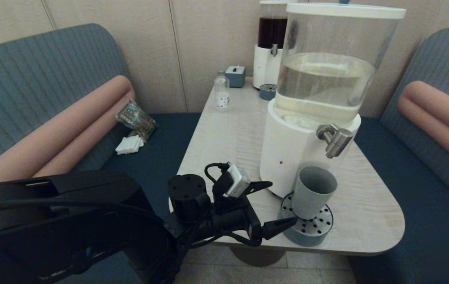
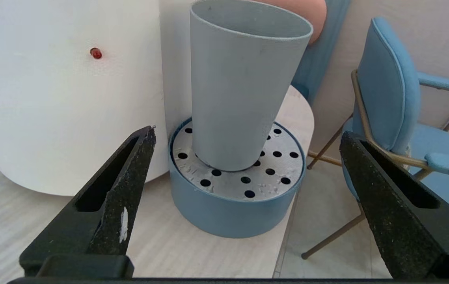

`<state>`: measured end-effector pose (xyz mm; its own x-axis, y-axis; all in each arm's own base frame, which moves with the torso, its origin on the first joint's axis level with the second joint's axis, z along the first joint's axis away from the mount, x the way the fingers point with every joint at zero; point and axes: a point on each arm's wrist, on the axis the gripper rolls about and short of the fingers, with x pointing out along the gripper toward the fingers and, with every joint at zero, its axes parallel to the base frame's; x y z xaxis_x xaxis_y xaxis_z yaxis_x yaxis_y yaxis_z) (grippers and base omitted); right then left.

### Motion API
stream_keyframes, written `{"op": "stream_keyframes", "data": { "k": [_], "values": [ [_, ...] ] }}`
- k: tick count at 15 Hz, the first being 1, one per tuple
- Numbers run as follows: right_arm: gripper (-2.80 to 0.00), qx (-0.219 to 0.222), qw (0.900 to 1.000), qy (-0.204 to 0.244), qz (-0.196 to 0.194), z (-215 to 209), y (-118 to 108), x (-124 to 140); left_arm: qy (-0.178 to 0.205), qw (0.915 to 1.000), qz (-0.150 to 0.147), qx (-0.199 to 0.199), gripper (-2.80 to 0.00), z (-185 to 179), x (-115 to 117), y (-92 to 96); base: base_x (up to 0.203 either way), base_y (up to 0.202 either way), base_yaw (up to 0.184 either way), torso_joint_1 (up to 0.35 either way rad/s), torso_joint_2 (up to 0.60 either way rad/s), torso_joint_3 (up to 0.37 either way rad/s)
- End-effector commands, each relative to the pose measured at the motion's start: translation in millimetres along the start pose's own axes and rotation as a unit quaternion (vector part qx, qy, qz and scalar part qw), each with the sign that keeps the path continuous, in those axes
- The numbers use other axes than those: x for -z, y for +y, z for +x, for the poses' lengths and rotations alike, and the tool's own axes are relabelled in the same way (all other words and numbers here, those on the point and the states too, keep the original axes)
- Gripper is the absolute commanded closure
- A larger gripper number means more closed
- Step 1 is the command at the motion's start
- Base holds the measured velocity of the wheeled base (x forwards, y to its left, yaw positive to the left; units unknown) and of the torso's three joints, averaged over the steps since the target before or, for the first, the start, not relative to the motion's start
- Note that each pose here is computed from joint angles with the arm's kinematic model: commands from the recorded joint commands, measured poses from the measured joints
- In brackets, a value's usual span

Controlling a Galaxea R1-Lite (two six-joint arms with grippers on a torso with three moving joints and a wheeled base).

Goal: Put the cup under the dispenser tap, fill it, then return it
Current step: Place the cup next to the water dispenser

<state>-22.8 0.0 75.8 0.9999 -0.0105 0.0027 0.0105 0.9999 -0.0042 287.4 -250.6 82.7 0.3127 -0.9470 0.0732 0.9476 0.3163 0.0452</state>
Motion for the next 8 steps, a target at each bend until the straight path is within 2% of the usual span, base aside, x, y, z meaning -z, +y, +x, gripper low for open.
{"op": "stream_keyframes", "data": {
  "k": [1,8],
  "values": [
    [0.0,0.0,1.0,0.001,0.0,0.1,0.0,-0.1,-0.003,1.0,0.002,0.002,-2.8,2.9,2.9,1.7,0.0,0.0,0.0,0.0,0.0,0.0],
    [0.0,0.0,1.0,0.001,0.0,0.1,0.0,-0.1,-0.01,0.9999,0.004,0.002,-2.8,8.0,5.8,10.4,0.0,0.0,0.0,0.0,0.0,0.0]
  ]
}}
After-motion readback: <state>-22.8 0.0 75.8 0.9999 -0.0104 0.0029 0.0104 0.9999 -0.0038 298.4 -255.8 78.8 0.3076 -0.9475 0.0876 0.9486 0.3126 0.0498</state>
